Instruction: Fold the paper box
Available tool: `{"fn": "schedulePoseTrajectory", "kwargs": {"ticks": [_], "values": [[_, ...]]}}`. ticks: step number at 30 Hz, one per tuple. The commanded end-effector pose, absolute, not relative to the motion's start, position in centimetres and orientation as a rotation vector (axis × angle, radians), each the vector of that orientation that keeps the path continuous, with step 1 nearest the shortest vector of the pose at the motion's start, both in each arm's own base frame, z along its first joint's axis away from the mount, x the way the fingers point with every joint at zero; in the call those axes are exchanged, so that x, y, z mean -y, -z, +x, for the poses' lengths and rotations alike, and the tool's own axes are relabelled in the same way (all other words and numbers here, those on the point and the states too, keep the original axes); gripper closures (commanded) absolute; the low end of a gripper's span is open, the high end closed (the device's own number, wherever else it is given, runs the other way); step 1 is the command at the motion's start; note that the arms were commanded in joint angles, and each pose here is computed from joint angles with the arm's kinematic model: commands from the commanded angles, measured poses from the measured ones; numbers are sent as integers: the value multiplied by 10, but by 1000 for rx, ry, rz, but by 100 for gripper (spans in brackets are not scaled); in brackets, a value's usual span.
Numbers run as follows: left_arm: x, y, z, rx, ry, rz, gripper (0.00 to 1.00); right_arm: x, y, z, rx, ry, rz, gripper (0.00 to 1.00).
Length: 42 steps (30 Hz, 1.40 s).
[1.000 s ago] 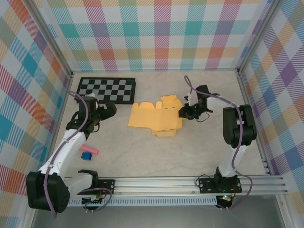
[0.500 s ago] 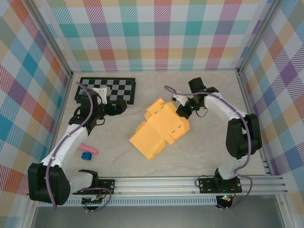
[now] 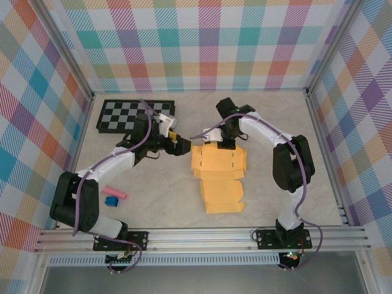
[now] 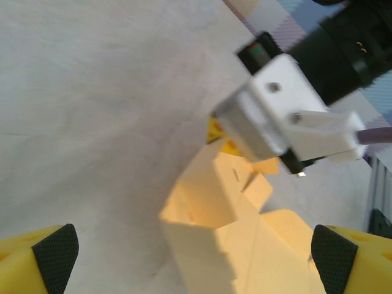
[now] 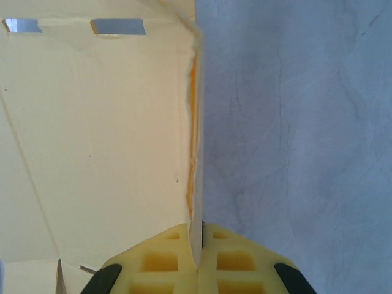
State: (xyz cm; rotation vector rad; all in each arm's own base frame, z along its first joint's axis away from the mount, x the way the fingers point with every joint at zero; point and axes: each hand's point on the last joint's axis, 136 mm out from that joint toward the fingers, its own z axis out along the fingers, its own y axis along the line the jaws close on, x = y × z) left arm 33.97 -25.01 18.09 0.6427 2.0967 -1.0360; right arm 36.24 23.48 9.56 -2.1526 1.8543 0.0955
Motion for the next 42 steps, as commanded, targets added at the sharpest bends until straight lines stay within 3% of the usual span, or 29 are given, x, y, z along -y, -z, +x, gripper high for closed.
{"fn": "schedulePoseTrajectory", "kwargs": {"ticks": [1,7,12,18,21,23,26,30,36,42], "values": [[266,-157,339,-2112,1056,672,0,-234,-92,361,-1810,-49,-2215,100],[264,-114,337,-2247,1117,504,0,-235,-99,365,-1831,-44,-2154,100],[265,-113,329,-2252,1134,502,9,-232,-97,369,-1866,-59,-2131,100],[267,-114,324,-2247,1150,544,46,-230,-99,374,-1873,-63,-2103,100],[269,-115,326,-2250,1152,556,72,-231,-103,376,-1883,-81,-2065,97],[270,-116,327,-2256,1163,559,86,-231,-107,382,-1934,-81,-1995,85],[268,-120,334,-2255,1144,490,94,-238,-125,380,-2024,-172,-1794,66],[263,-118,341,-2278,1129,356,94,-241,-158,367,-2089,-282,-1445,48],[250,-111,352,-2296,1076,155,93,-229,-190,333,-2209,-451,-1009,34],[247,-112,358,-2312,1060,81,92,-250,-180,300,-2300,-571,-817,32]]}}
